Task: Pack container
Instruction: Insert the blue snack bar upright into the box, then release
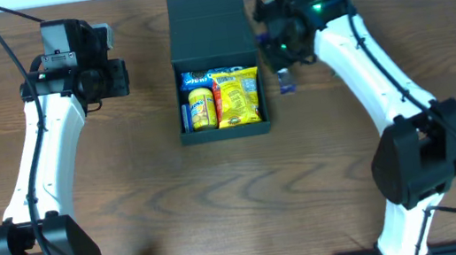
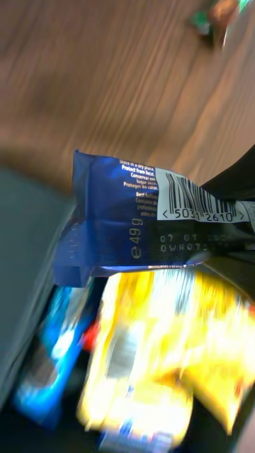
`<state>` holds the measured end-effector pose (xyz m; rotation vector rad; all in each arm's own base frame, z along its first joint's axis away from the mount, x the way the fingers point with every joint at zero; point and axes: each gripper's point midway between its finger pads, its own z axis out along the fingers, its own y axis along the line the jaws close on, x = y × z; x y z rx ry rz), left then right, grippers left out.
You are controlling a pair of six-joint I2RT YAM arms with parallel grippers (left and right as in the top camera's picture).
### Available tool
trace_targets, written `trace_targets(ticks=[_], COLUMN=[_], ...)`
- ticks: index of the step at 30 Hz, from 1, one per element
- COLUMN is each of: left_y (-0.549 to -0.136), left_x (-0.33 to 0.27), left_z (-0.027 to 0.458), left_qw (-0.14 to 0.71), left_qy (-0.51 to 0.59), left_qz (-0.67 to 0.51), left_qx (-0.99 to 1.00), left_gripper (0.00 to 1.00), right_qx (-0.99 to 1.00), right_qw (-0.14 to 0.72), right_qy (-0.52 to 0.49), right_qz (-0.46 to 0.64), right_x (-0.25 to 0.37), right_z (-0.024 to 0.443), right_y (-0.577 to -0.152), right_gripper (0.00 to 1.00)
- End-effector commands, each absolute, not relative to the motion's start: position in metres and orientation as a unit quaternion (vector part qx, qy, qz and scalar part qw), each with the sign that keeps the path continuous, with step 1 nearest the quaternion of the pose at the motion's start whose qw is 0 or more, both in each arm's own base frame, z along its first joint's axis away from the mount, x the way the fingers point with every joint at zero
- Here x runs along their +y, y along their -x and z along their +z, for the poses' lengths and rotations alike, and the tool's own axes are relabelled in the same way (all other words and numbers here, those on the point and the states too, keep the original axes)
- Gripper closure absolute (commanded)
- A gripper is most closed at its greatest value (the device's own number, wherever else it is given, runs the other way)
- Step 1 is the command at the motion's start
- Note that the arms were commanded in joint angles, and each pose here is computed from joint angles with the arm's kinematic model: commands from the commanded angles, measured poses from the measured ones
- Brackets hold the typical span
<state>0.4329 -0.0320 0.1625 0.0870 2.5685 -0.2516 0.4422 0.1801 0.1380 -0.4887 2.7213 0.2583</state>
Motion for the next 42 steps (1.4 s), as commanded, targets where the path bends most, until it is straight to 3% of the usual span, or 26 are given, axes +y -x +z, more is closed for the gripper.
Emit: trace_targets(ticks=[1, 4, 17, 35, 39, 40, 42], left_y=[-0.432, -0.432, -0.426, -0.423, -0.423, -0.423, -0.423], left_x=[-0.033, -0.033, -0.032, -0.032, -0.032, -0.032, -0.032], left_z=[0.161, 0.161, 0.158, 0.156, 0.156, 0.156, 0.156], left_qw=[0.272, 0.271, 0.259, 0.252, 0.252, 0.252, 0.252], left_qy=[-0.031, -0.031, -0.029, -0.030, -0.030, -0.030, -0.030], left_qz=[-0.098, -0.098, -0.097, -0.096, -0.096, -0.096, -0.096], left_qx=[0.957, 0.957, 0.961, 0.962, 0.962, 0.962, 0.962], left_gripper=[0.94, 0.94, 0.94, 0.94, 0.95, 0.94, 0.94], right_qx=[0.970, 0.971, 0.962, 0.972, 0.973, 0.973, 0.972], right_qw=[0.178, 0.174, 0.179, 0.170, 0.176, 0.179, 0.185], right_qy=[0.106, 0.077, 0.093, 0.073, 0.068, 0.067, 0.066], right_qz=[0.131, 0.148, 0.184, 0.146, 0.134, 0.131, 0.126], right_x=[0.214, 0.238, 0.317, 0.306, 0.300, 0.299, 0.298], right_z=[0.152, 0.154, 0.131, 0.105, 0.105, 0.105, 0.106], right_y=[-0.428, -0.420, -0.408, -0.414, -0.417, -0.419, -0.421], right_gripper=[0.88, 0.84, 0.88, 0.85, 0.70, 0.58, 0.19])
